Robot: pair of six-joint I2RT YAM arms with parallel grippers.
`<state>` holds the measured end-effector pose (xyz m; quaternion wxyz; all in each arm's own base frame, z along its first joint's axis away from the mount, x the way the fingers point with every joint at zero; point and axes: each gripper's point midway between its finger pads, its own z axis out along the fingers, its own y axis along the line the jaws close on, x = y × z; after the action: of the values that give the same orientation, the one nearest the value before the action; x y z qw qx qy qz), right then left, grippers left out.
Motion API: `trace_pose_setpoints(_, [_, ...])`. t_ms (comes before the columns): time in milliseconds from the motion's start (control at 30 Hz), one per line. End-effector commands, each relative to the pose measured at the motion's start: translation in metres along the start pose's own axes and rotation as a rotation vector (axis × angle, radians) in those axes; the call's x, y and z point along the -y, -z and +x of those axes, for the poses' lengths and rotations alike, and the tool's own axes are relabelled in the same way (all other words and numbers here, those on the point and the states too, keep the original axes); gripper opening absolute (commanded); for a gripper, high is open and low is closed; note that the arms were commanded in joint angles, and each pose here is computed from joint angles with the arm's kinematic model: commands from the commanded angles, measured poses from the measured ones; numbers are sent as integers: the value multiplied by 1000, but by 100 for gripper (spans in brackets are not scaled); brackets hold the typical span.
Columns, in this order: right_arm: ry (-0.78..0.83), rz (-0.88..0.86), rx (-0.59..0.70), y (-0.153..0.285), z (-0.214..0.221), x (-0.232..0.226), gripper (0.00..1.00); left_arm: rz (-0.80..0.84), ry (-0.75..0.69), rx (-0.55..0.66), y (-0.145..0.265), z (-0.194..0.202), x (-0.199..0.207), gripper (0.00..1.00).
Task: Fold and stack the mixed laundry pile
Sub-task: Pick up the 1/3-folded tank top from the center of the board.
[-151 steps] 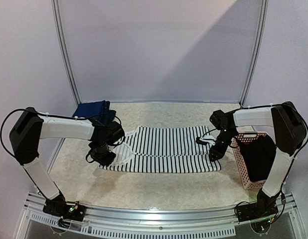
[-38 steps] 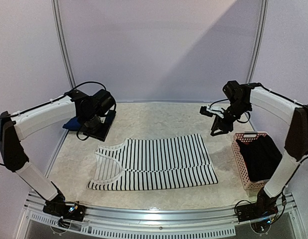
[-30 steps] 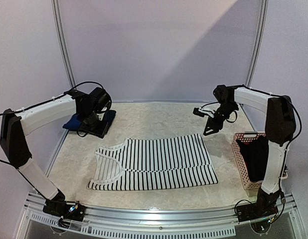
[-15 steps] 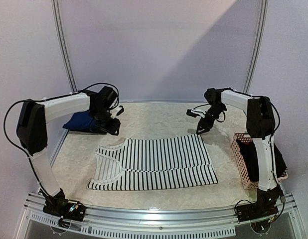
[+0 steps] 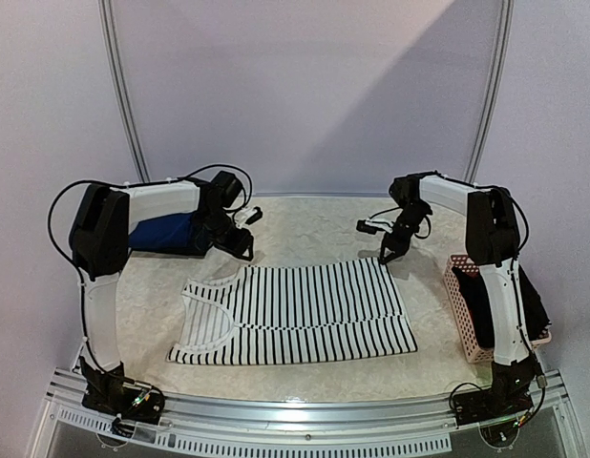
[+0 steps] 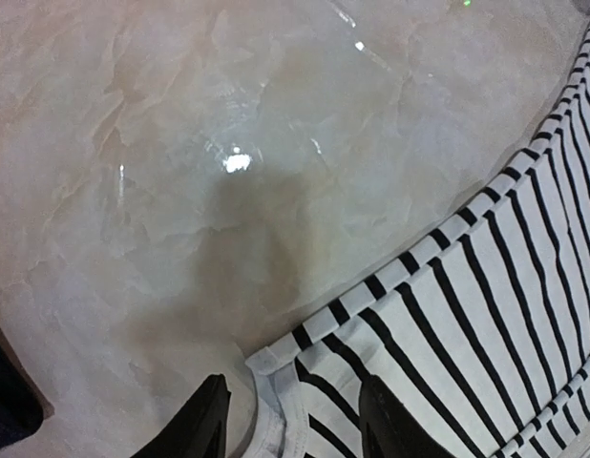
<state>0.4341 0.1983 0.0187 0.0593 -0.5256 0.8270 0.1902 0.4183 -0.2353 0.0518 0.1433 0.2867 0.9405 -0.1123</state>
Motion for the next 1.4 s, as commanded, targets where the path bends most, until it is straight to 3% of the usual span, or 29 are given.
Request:
trace_pose_setpoints(0, [-2,-24,-16,-4,6,-1,4,40,-4,4,-10,-3,-8,47])
trace_pose_setpoints(267, [2,-5,-39,-4,12,3,0,85,25,-13,-28,1,-15,44])
trace_pose_setpoints(500, [0,6,-46,-3,14,4,0,163,33,-41,-41,9,-10,36])
trace_pose_setpoints(767, [-6,5,-46,-5,15,4,0,213,45,-49,-43,16,-8,35])
trace_pose_setpoints(1000, [-17,14,-45,-6,16,7,0,226,70,-40,-39,16,-15,18])
trace_pose_setpoints(1367, [-31,29,-37,-5,14,10,0,280,77,-78,-42,26,-9,26])
